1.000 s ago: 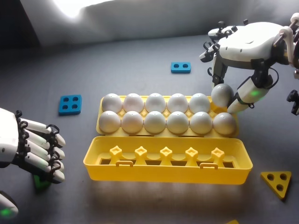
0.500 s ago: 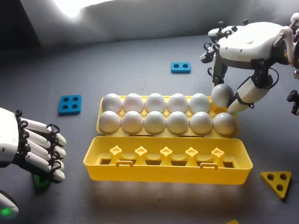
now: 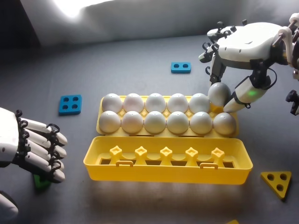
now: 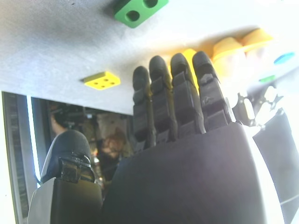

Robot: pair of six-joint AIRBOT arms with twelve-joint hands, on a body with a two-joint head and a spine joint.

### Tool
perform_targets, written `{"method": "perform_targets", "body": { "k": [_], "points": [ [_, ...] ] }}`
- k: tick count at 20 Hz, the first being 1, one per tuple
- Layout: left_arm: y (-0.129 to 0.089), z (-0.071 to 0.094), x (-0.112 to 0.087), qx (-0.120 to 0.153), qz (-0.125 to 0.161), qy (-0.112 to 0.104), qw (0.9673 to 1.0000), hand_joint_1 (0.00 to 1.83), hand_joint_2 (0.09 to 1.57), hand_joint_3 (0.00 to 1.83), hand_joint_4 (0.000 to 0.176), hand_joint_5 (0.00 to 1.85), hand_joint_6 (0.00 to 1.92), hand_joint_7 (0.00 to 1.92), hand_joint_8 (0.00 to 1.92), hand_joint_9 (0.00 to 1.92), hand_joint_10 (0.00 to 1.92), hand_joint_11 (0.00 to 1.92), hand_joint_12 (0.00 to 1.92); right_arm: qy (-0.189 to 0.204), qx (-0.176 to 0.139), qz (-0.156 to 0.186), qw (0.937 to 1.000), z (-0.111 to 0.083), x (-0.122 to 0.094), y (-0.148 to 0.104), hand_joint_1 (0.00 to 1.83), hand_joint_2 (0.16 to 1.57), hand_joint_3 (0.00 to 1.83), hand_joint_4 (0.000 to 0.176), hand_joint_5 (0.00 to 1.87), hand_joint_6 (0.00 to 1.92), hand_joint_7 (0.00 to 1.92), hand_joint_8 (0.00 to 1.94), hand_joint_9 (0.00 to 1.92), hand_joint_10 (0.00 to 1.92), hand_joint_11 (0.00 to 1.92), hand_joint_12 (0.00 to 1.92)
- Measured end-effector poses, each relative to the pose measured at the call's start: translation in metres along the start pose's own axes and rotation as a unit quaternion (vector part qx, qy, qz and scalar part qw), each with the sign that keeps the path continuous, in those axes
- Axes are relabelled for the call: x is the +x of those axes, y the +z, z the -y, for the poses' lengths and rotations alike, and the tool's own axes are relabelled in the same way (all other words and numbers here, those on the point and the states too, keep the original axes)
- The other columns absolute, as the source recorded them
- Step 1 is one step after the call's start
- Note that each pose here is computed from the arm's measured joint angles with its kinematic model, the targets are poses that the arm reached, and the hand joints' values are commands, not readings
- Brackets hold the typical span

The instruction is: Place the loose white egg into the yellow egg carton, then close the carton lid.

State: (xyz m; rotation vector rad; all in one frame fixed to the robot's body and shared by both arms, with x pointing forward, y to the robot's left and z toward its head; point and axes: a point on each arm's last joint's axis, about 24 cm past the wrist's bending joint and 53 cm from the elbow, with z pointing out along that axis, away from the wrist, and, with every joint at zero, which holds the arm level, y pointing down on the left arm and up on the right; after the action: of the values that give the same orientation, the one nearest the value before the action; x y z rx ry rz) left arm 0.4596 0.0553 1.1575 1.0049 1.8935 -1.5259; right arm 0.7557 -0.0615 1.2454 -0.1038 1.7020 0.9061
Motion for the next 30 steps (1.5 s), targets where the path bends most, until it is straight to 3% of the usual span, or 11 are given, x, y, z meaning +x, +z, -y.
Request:
{"method": "perform_targets", "body": {
  "k": [1,4,12,18,20,23,24,26,27,29,30],
  "points": [
    [0.0001,0.0001,0.0001,0.000,0.000,0.000,1.0000,0.00,1.21,0.00,0.000,0.43,0.00,0.41,0.00,0.28,0.01,0.00,0.31,0.000,0.000,0.000,1.0000,0.0001,0.0001,0.0000,0.88,0.84,0.00,0.141,1.03,0.00,0.35,0.00,0.31,0.00,0.00,0.00],
    [0.0000,0.0000,-0.0001,0.000,0.000,0.000,1.0000,0.00,1.21,0.00,0.000,0.44,0.00,0.42,0.00,0.29,0.01,0.00,0.38,0.000,0.000,0.000,1.0000,0.0004,-0.0002,-0.0002,0.87,0.83,0.00,0.158,0.95,0.00,0.34,0.00,0.31,0.00,0.00,0.00],
    [0.0000,-0.0001,0.0000,0.000,0.000,0.000,1.0000,0.00,1.22,0.00,0.000,0.45,0.00,0.42,0.00,0.28,0.00,0.00,0.35,0.004,-0.002,0.001,1.0000,-0.0016,0.0001,0.0006,0.90,0.84,0.00,0.169,0.76,0.00,0.32,0.00,0.31,0.00,0.00,0.00],
    [0.0000,-0.0001,0.0000,0.000,0.000,0.000,1.0000,0.00,1.22,0.00,0.000,0.44,0.00,0.42,0.00,0.30,0.01,0.00,0.35,0.004,-0.002,0.001,1.0000,-0.0017,0.0001,0.0006,0.84,0.84,0.00,0.161,0.55,0.00,0.29,0.00,0.29,0.00,0.00,0.00],
    [0.0000,-0.0001,0.0000,0.000,0.000,0.000,1.0000,0.00,1.22,0.00,0.000,0.43,0.00,0.41,0.00,0.29,0.01,0.00,0.35,0.004,-0.002,0.001,1.0000,-0.0016,0.0001,0.0006,0.84,0.83,0.00,0.154,0.52,0.00,0.28,0.00,0.28,0.00,0.00,0.00],
    [0.0000,-0.0001,0.0000,0.000,0.000,0.000,1.0000,0.00,1.22,0.00,0.000,0.44,0.00,0.43,0.01,0.29,0.01,0.00,0.35,0.004,-0.002,0.001,1.0000,-0.0015,0.0002,0.0006,0.80,0.83,0.00,0.118,0.41,0.00,0.24,0.00,0.23,0.00,0.00,0.00],
    [0.0000,-0.0001,0.0000,0.000,0.000,0.000,1.0000,0.00,1.22,0.00,0.000,0.43,0.00,0.40,0.00,0.27,0.00,0.00,0.31,0.004,-0.002,0.000,1.0000,-0.0014,0.0002,0.0006,0.80,0.83,0.00,0.071,0.31,0.00,0.24,0.00,0.21,0.00,0.00,0.00],
    [0.0000,-0.0001,0.0000,0.000,0.000,0.000,1.0000,0.00,1.22,0.00,0.000,0.42,0.00,0.39,0.00,0.26,0.00,0.00,0.28,0.005,-0.001,0.000,1.0000,-0.0013,0.0003,0.0006,0.78,0.83,0.00,0.066,0.28,0.00,0.22,0.00,0.20,0.00,0.00,0.00],
    [0.0000,-0.0001,0.0000,0.000,0.000,0.000,1.0000,0.00,1.22,0.00,0.000,0.43,0.01,0.42,0.01,0.29,0.01,0.00,0.30,0.007,0.000,-0.001,1.0000,-0.0006,0.0008,0.0006,0.78,0.83,0.00,0.046,0.26,0.00,0.22,0.00,0.19,0.00,0.00,0.00],
    [0.0000,-0.0002,0.0000,0.000,0.000,0.000,1.0000,0.00,1.22,0.00,0.000,0.43,0.00,0.42,0.00,0.28,0.01,0.00,0.30,0.010,0.002,-0.002,1.0000,0.0003,0.0013,0.0006,0.74,0.84,0.01,0.047,0.23,0.00,0.19,0.00,0.16,0.00,0.00,0.00],
    [0.0000,-0.0002,0.0000,0.000,0.000,0.000,1.0000,0.00,1.22,0.00,0.000,0.44,0.00,0.42,0.00,0.29,0.00,0.00,0.31,0.010,0.003,-0.003,0.9999,0.0006,0.0018,0.0006,0.77,0.82,0.00,0.031,0.24,0.01,0.22,0.01,0.17,0.01,0.03,0.01]
  ]
}}
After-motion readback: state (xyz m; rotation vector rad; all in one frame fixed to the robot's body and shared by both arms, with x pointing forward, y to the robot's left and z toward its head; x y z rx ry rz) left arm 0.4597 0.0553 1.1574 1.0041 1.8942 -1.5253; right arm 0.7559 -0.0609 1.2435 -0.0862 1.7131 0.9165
